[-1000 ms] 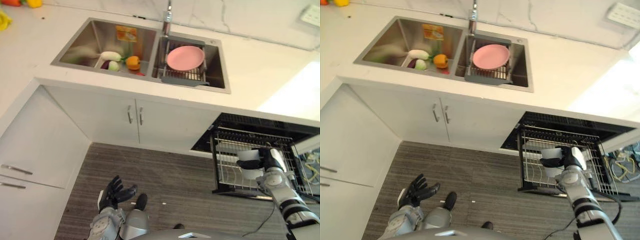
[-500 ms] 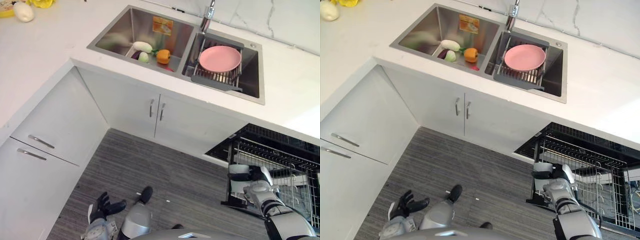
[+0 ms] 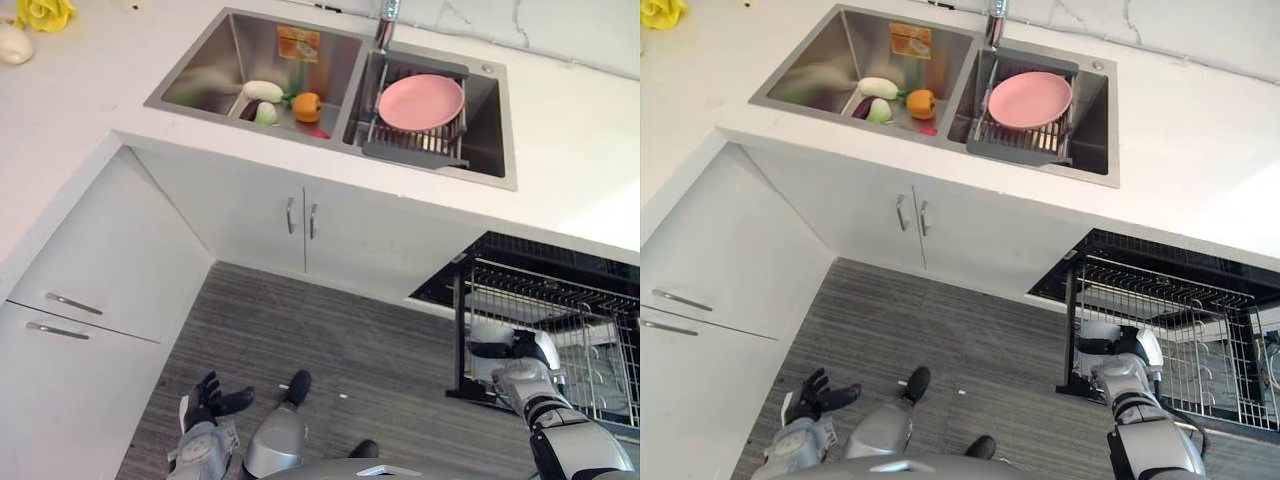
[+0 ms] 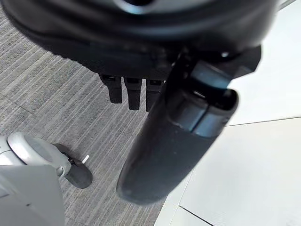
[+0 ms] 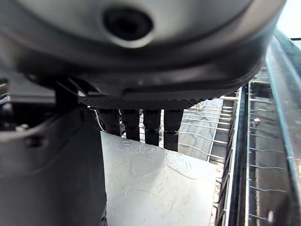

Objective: Place the dishes in the dishwasher.

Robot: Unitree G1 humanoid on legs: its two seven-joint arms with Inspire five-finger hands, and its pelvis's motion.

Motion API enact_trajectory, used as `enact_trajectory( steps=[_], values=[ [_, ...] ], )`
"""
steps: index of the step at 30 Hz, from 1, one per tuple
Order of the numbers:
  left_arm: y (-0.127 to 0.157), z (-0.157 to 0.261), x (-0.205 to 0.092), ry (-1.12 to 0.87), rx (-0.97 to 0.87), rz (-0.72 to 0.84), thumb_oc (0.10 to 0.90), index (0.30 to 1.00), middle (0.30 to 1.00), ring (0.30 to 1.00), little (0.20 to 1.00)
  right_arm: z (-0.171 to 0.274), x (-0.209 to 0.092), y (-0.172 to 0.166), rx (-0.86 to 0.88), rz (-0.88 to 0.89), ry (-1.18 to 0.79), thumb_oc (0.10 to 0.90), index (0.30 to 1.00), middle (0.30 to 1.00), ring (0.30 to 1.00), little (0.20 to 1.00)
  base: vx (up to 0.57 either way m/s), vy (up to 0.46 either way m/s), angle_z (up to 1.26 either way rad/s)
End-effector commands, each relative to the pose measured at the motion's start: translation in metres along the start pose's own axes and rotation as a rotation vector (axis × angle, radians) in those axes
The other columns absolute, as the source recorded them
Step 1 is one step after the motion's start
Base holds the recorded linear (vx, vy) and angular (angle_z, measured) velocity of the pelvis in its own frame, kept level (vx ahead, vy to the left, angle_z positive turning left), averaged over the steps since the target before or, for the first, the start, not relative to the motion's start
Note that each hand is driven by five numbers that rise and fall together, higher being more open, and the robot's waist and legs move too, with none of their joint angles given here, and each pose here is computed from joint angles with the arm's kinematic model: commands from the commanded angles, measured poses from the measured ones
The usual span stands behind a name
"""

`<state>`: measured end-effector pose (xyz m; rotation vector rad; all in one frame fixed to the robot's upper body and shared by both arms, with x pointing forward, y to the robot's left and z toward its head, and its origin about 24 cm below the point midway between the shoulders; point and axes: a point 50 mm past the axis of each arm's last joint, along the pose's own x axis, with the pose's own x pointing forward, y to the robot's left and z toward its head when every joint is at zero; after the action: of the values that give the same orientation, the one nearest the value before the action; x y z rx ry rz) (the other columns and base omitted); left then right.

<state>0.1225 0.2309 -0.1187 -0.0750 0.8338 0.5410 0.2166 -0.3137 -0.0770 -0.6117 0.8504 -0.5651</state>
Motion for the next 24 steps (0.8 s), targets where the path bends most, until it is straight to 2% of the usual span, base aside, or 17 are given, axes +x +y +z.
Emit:
enact_trajectory(
  steps=[1, 3, 4, 5, 9, 12, 17, 19, 21, 23, 24],
  values=[
    [-0.014, 0.006, -0.001, -0.056, 0.02, -0.027, 0.8, 0.9, 0.9, 0.9, 0.9, 0.024, 0.012, -0.039, -0.026, -0.149, -0.073, 0.4, 0.3, 0.3, 0.3, 0.3, -0.01, 0.012, -0.05],
    [-0.015, 0.001, -0.001, -0.028, 0.0, -0.02, 0.8, 0.9, 0.9, 0.9, 0.9, 0.019, 0.012, -0.036, -0.018, -0.143, -0.049, 0.403, 0.305, 0.305, 0.305, 0.305, -0.01, 0.013, -0.05],
    [-0.015, 0.001, -0.001, -0.028, 0.0, -0.02, 0.8, 0.9, 0.9, 0.9, 0.9, 0.019, 0.012, -0.036, -0.018, -0.143, -0.049, 0.549, 0.524, 0.524, 0.524, 0.524, 0.0, 0.006, -0.04],
    [-0.014, -0.001, -0.001, -0.021, 0.007, -0.018, 0.8, 0.9, 0.9, 0.9, 0.9, 0.016, 0.011, -0.035, -0.009, -0.14, -0.03, 0.8, 0.9, 0.9, 0.9, 0.9, 0.0, 0.0, 0.0],
    [-0.015, 0.0, 0.0, -0.02, -0.004, -0.012, 0.8, 0.9, 0.9, 0.9, 0.9, 0.014, 0.011, -0.035, 0.068, -0.151, -0.004, 0.8, 0.9, 0.9, 0.9, 0.9, 0.0, 0.0, 0.0],
    [-0.015, -0.002, 0.0, -0.008, -0.028, 0.003, 0.8, 0.9, 0.9, 0.9, 0.9, 0.029, 0.01, -0.034, 0.124, -0.164, -0.06, 0.8, 0.9, 0.9, 0.9, 0.9, 0.0, 0.006, -0.02],
    [-0.018, -0.008, -0.002, 0.024, -0.051, 0.004, 0.8, 0.9, 0.9, 0.9, 0.9, 0.054, 0.007, -0.036, 0.183, -0.161, -0.171, 0.8, 0.9, 0.9, 0.9, 0.9, 0.0, 0.02, -0.12],
    [-0.018, -0.006, -0.002, 0.02, -0.064, 0.001, 0.8, 0.9, 0.9, 0.9, 0.9, 0.079, -0.001, -0.042, 0.237, -0.153, -0.308, 0.8, 0.9, 0.9, 0.9, 0.9, 0.01, 0.011, -0.16],
    [-0.019, -0.006, -0.002, 0.02, -0.063, 0.0, 0.8, 0.9, 0.9, 0.9, 0.9, 0.079, -0.001, -0.042, 0.237, -0.154, -0.308, 0.8, 0.9, 0.9, 0.9, 0.9, -0.01, 0.017, -0.18],
    [-0.018, -0.007, -0.003, 0.027, -0.078, 0.005, 0.8, 0.9, 0.9, 0.9, 0.9, 0.1, -0.013, -0.047, 0.285, -0.153, -0.438, 0.8, 0.9, 0.9, 0.9, 0.9, 0.01, 0.017, -0.08],
    [-0.018, -0.007, -0.003, 0.027, -0.077, 0.005, 0.8, 0.9, 0.9, 0.9, 0.9, 0.099, -0.013, -0.047, 0.284, -0.153, -0.437, 0.8, 0.9, 0.9, 0.9, 0.9, 0.0, 0.016, -0.1]
  ],
)
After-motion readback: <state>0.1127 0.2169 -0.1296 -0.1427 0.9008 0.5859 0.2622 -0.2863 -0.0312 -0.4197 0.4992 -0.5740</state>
